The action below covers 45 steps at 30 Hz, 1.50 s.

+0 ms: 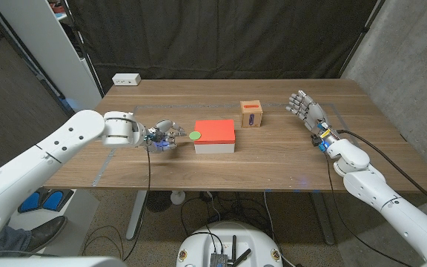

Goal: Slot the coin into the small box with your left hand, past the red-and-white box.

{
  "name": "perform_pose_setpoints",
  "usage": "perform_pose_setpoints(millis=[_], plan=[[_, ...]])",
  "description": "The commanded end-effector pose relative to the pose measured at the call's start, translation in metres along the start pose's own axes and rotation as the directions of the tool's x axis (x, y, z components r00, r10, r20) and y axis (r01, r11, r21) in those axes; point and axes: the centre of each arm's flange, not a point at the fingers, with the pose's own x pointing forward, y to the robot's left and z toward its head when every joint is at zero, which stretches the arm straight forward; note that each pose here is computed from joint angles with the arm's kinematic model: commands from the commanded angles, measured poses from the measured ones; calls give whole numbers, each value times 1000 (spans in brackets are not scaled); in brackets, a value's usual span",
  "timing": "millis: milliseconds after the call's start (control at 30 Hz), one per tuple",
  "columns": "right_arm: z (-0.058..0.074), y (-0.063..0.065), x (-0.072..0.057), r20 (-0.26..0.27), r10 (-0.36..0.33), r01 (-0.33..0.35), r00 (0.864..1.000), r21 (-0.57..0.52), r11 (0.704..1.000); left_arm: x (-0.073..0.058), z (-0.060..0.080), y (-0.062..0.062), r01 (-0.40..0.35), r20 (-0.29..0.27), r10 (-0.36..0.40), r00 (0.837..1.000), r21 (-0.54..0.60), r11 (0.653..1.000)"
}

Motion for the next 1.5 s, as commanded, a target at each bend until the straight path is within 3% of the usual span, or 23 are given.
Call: perform_pose_setpoints(millis=[33, 467, 1500], plan=[[-5, -4, -3, -13, 1, -1, 1000, 8, 1000, -2, -2, -13, -22, -15, 22, 1000, 22, 1000], [-5, -10, -9, -13, -10, 10, 1000, 12, 1000, -4, -4, -22, -36, 10, 36, 999, 28, 999], [-8, -7, -23, -15, -26, 26, 1000, 18, 999, -12, -11, -22, -87, 19, 86, 996, 38, 995]])
